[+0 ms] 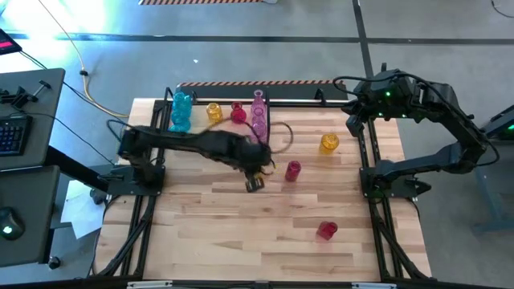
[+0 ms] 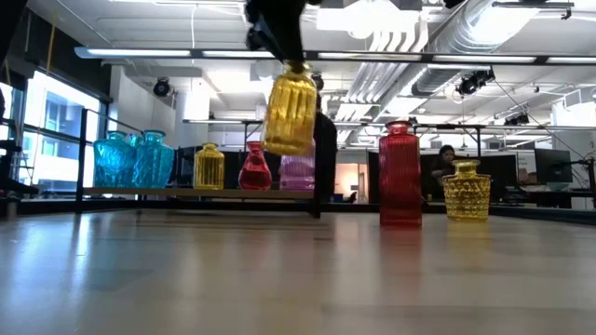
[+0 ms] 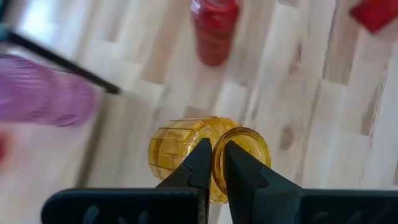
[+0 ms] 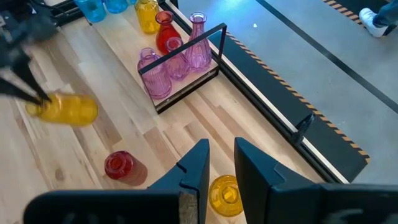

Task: Sort vases onto shelf
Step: Put the bottom yellow vase on the shelf aligned with the other yellow vase

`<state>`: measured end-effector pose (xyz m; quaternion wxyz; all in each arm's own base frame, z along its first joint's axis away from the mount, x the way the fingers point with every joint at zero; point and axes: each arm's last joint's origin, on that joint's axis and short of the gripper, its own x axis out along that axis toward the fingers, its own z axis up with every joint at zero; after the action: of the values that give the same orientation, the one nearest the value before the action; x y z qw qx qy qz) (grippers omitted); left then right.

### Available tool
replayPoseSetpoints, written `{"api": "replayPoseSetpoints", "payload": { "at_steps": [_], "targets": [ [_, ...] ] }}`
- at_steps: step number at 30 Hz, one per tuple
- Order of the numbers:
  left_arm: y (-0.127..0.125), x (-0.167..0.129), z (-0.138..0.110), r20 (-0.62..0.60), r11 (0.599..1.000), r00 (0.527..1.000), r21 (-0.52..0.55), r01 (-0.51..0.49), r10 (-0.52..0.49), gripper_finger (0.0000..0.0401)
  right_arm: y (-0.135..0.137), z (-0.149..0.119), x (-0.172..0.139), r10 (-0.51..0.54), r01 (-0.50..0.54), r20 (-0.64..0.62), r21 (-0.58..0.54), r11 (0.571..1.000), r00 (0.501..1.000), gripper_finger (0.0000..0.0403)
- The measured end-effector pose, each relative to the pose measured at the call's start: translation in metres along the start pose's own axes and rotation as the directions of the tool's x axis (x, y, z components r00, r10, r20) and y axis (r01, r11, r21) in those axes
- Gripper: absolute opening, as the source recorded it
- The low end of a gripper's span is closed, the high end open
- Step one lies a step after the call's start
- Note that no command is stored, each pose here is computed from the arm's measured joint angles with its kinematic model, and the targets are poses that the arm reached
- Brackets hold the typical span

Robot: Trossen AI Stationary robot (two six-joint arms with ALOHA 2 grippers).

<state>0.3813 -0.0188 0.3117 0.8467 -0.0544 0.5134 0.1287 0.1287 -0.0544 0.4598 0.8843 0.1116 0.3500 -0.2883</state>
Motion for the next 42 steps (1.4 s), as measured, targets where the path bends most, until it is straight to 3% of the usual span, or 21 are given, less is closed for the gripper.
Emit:
{"api": "replayPoseSetpoints", "payload": {
  "at_steps": [5, 9, 15, 20, 24, 29, 32, 42],
  "targets": [
    [0.029, -0.038, -0.023, 0.06, 0.992, 0.996, -0.11, -0.06, 0.067, 0.0014, 0.0, 0.0, 0.0, 0.0, 0.0, -0.001, 0.003, 1.0, 1.0, 0.0055],
    [0.054, -0.065, -0.055, 0.099, 0.974, 0.987, -0.199, -0.105, 0.127, 0.0014, 0.0, 0.0, 0.0, 0.0, 0.0, -0.001, 0.017, 1.0, 1.0, 0.0055],
    [0.091, -0.081, -0.101, 0.118, 0.931, 0.971, -0.33, -0.159, 0.208, 0.0015, 0.0, 0.0, 0.0, 0.0, 0.0, 0.0, 0.019, 1.0, 1.0, 0.0055],
    [0.114, -0.08, -0.111, 0.14, 0.894, 0.956, -0.409, -0.183, 0.259, 0.0015, 0.0, 0.0, 0.0, -0.001, 0.001, -0.001, 0.022, 1.0, 1.0, 0.0055],
    [0.132, -0.071, -0.116, 0.068, 0.88, 0.959, -0.42, -0.223, 0.275, 0.0015, 0.0, 0.0, 0.0, -0.001, 0.001, -0.001, 0.043, 0.999, 1.0, 0.0055],
    [0.151, -0.057, -0.115, 0.086, 0.868, 0.965, -0.462, -0.18, 0.246, 0.0015, 0.0, 0.0, 0.0, -0.001, 0.001, -0.001, 0.063, 0.998, 1.0, 0.0055],
    [0.157, -0.052, -0.114, 0.122, 0.859, 0.965, -0.49, -0.145, 0.233, 0.0015, 0.0, 0.0, 0.0, -0.001, 0.001, -0.001, 0.07, 0.998, 1.0, 0.0055],
    [0.164, -0.031, -0.13, 0.054, 0.833, 0.976, -0.533, -0.149, 0.209, 0.0015, 0.0, 0.0, 0.0, -0.012, 0.012, 0.001, 0.066, 0.998, 1.0, 0.0055]
  ]
}}
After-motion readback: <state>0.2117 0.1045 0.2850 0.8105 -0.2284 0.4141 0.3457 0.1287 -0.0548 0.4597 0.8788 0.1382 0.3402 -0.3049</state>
